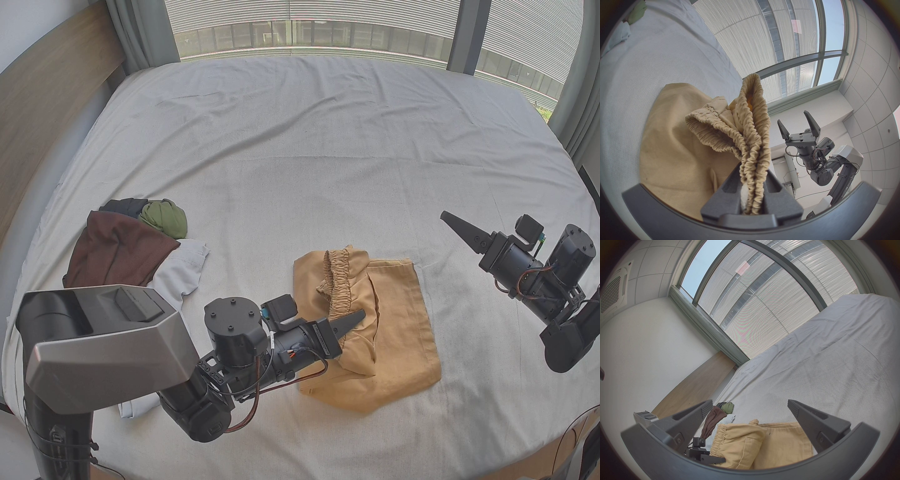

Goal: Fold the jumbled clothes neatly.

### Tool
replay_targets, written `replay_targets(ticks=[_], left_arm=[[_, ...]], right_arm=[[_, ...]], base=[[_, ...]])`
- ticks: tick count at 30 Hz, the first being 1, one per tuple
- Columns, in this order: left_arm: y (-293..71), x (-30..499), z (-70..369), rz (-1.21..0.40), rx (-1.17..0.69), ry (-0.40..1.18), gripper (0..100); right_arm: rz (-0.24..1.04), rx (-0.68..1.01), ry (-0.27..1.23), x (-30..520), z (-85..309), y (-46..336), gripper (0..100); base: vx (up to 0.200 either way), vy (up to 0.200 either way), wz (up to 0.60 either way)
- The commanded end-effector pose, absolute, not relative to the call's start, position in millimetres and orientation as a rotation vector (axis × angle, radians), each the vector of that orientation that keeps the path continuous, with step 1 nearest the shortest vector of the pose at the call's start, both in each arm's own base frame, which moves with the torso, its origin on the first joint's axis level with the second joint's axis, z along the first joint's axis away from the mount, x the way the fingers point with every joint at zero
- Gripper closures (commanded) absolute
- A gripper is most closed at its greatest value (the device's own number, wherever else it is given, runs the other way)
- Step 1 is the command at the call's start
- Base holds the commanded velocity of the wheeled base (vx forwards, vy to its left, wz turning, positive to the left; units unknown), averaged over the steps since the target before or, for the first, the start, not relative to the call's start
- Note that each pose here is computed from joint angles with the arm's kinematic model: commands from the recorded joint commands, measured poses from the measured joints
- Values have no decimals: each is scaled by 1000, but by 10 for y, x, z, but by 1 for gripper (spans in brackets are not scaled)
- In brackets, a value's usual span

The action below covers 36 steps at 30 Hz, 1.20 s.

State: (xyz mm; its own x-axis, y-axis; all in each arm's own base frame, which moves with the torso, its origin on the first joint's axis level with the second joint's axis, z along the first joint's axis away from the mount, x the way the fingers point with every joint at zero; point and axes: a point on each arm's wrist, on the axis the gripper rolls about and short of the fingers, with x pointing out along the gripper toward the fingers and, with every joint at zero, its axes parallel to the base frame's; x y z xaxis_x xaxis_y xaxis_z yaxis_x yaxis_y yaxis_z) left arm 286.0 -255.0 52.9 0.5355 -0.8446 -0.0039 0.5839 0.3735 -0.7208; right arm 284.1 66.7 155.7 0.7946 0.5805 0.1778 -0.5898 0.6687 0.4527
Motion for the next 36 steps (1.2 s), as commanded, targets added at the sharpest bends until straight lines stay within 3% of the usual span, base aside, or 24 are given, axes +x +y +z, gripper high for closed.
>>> replay_targets(ticks=[1,2,3,21,29,36], left_arm=[[-2553,2869,534,-948,-735,404,100],[-2552,2867,530,-947,-734,407,100],[-2550,2865,527,-946,-734,408,0],[-2543,2915,598,-892,-747,347,0],[-2354,2868,701,-864,-739,336,0],[-1922,2770,1091,-839,-751,264,0]], right_arm=[[660,516,-18,2839,1554,668,0],[660,516,-18,2839,1554,668,0],[660,516,-18,2839,1554,668,0],[659,517,-13,2837,1543,668,0],[660,518,-5,2833,1524,676,0],[667,517,37,2793,1434,714,0]], base=[[0,0,0],[0,0,0],[0,0,0],[0,0,0],[0,0,0],[0,0,0]])
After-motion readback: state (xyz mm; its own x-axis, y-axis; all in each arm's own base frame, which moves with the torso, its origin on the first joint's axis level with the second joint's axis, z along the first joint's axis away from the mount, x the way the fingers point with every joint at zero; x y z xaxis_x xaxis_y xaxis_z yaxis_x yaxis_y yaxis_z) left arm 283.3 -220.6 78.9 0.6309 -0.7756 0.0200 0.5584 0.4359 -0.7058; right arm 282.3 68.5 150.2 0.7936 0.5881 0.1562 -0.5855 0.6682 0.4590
